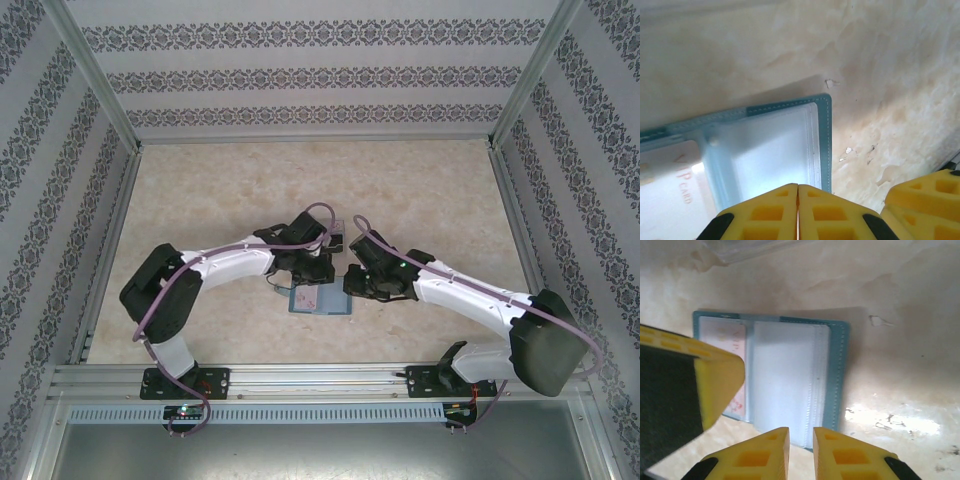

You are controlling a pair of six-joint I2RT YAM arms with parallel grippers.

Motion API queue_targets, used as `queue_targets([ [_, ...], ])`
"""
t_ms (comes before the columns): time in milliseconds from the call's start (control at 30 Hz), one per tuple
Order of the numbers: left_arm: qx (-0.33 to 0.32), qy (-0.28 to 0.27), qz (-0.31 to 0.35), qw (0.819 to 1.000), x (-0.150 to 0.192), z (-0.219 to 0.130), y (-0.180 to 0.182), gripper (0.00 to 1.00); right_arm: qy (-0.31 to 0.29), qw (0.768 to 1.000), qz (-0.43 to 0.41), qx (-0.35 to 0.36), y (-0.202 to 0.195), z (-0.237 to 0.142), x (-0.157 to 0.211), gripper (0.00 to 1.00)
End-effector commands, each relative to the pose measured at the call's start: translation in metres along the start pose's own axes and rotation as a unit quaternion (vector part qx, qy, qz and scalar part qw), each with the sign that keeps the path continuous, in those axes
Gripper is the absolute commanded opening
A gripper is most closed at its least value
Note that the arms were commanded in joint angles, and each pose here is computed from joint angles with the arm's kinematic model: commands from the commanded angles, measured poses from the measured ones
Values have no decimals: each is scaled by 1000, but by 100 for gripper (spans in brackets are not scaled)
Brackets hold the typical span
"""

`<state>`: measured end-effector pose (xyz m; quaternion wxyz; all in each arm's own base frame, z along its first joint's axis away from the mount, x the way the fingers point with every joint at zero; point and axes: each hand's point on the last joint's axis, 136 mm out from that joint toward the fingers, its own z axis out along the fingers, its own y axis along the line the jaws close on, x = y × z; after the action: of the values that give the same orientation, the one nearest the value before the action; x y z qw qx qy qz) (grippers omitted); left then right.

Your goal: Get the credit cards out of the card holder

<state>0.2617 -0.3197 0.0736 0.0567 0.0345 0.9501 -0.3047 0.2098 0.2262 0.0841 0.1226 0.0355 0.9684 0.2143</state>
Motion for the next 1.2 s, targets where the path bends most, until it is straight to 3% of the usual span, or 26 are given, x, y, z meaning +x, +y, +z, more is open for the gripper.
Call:
queue_targets([
  [0,-32,5,-5,999,7,-11,25,9,11,999,-4,-38,21,-1,-4,21],
  [500,-51,21,-44,997,21,-29,81,9,86,988,-2,-132,90,50,-1,21],
  [867,-62,41,-53,996,34,-17,96,9,106,987,6,-120,87,81,2,21],
  [1167,-83,56,-57,993,40,-10,109,9,107,992,-3,-70,65,87,8,22],
])
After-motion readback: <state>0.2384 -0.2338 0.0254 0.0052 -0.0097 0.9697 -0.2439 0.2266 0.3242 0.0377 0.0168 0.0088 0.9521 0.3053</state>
